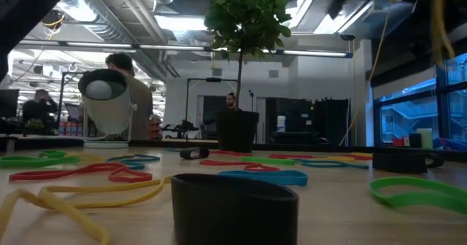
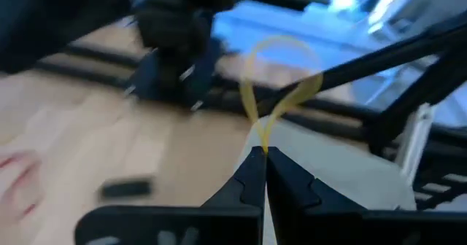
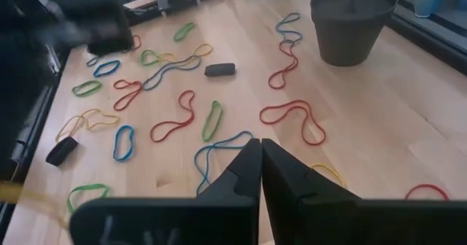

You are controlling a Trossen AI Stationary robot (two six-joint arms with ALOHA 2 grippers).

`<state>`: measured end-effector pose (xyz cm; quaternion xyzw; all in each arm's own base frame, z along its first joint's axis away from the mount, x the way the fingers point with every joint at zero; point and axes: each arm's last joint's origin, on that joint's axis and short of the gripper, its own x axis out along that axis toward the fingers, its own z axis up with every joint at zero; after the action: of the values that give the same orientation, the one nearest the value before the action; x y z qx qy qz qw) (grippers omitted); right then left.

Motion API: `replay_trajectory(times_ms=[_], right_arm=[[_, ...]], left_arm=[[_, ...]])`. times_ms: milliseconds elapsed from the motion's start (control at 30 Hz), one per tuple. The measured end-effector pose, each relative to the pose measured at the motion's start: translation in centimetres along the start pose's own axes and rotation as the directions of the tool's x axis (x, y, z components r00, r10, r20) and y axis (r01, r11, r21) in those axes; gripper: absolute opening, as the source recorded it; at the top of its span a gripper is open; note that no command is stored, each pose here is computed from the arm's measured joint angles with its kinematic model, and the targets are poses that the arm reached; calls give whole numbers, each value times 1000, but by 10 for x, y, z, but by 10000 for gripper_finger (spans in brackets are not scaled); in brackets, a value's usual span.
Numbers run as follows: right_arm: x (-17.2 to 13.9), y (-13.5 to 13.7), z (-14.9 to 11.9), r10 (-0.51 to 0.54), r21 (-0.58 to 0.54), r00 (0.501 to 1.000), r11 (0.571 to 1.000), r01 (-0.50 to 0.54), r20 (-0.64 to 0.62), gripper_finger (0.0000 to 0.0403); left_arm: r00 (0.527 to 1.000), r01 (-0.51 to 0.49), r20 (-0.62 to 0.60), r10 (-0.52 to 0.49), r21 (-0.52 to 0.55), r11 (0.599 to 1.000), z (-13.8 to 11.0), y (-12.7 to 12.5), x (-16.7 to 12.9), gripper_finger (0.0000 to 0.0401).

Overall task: Pick and place rubber bands into bin
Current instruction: Put the yellow rubber band into the gray bin

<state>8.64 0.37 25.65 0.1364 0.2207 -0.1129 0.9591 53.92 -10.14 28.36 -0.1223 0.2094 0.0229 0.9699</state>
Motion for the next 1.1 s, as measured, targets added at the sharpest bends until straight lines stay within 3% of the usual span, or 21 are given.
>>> replay_trajectory(times_ms=[167,333,567,700,1100], right_arm=[[0,0,0,1,2,1000,1000,-1,2,16],[0,0,0,1,1,1000,1000,-1,2,16],[0,0,0,-1,-1,1000,1000,1,-3,16],[0,0,0,-2,-2,1000,1000,2,-5,16],[0,-1,-2,-9,-7,1000,1000,9,-23,16]], left_arm=[[982,164,99,-164,2,986,-5,4,24,2],[956,283,75,-282,-2,959,-34,11,54,2],[931,356,-53,-362,-96,929,-77,16,81,2],[929,359,-60,-365,-98,928,-84,13,84,6],[932,347,-63,-356,-118,930,-83,12,84,136]])
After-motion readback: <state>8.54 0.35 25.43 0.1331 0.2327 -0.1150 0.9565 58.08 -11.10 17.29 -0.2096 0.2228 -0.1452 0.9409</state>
